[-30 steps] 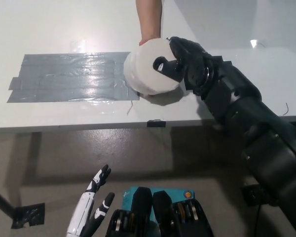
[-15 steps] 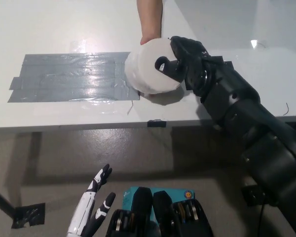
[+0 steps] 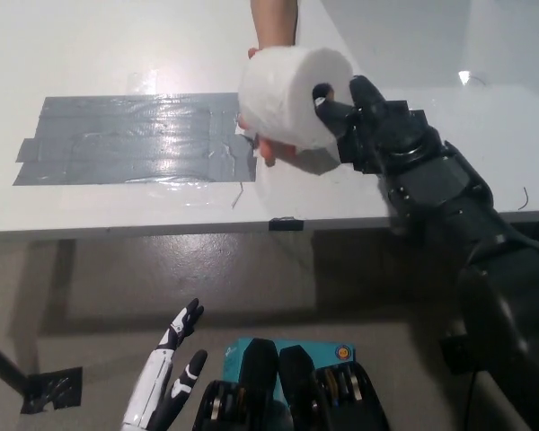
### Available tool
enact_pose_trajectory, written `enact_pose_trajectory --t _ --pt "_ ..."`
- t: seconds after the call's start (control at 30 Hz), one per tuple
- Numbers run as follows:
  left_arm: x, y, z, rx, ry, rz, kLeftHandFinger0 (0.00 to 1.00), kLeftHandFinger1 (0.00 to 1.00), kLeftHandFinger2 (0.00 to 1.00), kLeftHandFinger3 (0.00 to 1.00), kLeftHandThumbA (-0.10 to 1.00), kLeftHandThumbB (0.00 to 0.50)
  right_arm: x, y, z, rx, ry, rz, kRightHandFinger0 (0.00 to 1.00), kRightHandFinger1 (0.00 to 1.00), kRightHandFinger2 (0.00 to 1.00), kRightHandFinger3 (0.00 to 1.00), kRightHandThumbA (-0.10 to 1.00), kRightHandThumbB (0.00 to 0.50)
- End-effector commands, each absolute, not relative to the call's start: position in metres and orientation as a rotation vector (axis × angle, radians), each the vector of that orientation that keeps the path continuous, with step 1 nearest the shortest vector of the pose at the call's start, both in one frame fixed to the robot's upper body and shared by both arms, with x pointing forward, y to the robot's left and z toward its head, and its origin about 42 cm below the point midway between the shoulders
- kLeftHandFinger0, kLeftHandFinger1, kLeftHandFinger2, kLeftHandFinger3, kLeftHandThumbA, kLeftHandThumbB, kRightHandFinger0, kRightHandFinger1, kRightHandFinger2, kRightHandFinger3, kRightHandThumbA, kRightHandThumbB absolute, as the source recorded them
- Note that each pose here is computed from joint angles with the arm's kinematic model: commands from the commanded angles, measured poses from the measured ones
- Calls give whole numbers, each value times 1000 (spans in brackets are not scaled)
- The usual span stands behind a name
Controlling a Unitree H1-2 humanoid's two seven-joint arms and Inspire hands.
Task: A person hands over a roll of toilet paper to the robot , and the robot inserts its right thumb into the hole in the centre to grab the roll, and then places it on the balck area on the desk.
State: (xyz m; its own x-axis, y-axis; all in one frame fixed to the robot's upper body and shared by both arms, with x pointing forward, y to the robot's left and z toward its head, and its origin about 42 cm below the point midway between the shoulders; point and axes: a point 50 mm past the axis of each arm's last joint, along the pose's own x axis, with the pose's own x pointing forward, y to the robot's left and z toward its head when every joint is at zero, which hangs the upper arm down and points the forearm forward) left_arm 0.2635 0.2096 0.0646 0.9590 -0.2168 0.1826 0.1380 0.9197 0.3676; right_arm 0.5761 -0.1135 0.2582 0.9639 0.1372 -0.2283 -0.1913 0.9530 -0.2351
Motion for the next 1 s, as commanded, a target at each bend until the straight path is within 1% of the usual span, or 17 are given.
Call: enact_pose_trajectory --t 0.0,0.03,0.13,0.33,0.4,0.47,0.57,0.6,0.63,0.67,0.7,0.77,0.83,0.87,0.9,0.93,0.97 --pt "267 211 72 368 -282 -164 1000 1000 1000 1000 947 208 590 -114 311 266 135 175 0 528 983 923 -100 160" --pt "266 211 72 368 -280 -164 1000 1000 1000 1000 945 213 590 -118 312 296 138 175 0 529 981 923 -100 160" --pt "265 211 71 370 -277 -168 1000 1000 1000 1000 946 211 592 -128 314 363 140 161 0 551 1000 986 -100 172" --pt "266 211 70 358 -274 -171 1000 1000 1000 1000 940 219 598 -145 334 472 128 150 0 599 1000 1000 -100 121" --pt "267 212 71 357 -277 -166 1000 1000 1000 1000 937 219 601 -151 347 460 106 157 0 596 1000 1000 -100 125" --pt "268 213 71 368 -278 -163 1000 1000 1000 1000 953 225 603 -159 359 426 96 168 0 551 1000 1000 -100 139" --pt "269 213 72 363 -276 -162 1000 1000 1000 1000 952 220 605 -173 372 331 73 162 0 536 1000 1000 -100 132" --pt "268 214 71 360 -276 -160 1000 1000 1000 1000 951 218 606 -180 377 277 81 143 0 482 1000 1000 -100 129" --pt "267 214 71 360 -274 -158 1000 1000 1000 1000 950 218 607 -185 379 247 79 140 0 469 1000 1000 -100 97" --pt "267 215 71 360 -273 -156 1000 1000 1000 1000 950 218 607 -188 379 224 73 142 0 469 1000 910 -100 100" --pt "266 215 70 364 -274 -154 1000 1000 1000 1000 949 203 607 -196 379 171 64 138 0 457 1000 1000 -100 86" --pt "266 216 69 362 -274 -154 1000 1000 1000 1000 940 198 607 -207 380 76 67 117 0 427 910 1000 -100 105" --pt "266 218 69 362 -268 -148 1000 1000 1000 1000 944 214 607 -219 382 19 65 130 0 360 830 1000 -100 81" --pt "266 218 70 362 -267 -147 1000 1000 1000 1000 948 220 607 -223 383 -9 63 132 0 354 804 1000 -100 87" --pt "268 219 71 363 -263 -144 1000 1000 1000 1000 949 222 607 -231 386 -74 61 129 0 384 839 1000 -100 114" --pt "268 219 72 361 -263 -144 1000 1000 1000 1000 948 222 606 -237 387 -145 58 116 136 466 895 873 -100 134" --pt "269 220 72 362 -264 -144 1000 1000 1000 1000 946 221 606 -240 388 -188 60 107 298 555 964 661 -100 133"
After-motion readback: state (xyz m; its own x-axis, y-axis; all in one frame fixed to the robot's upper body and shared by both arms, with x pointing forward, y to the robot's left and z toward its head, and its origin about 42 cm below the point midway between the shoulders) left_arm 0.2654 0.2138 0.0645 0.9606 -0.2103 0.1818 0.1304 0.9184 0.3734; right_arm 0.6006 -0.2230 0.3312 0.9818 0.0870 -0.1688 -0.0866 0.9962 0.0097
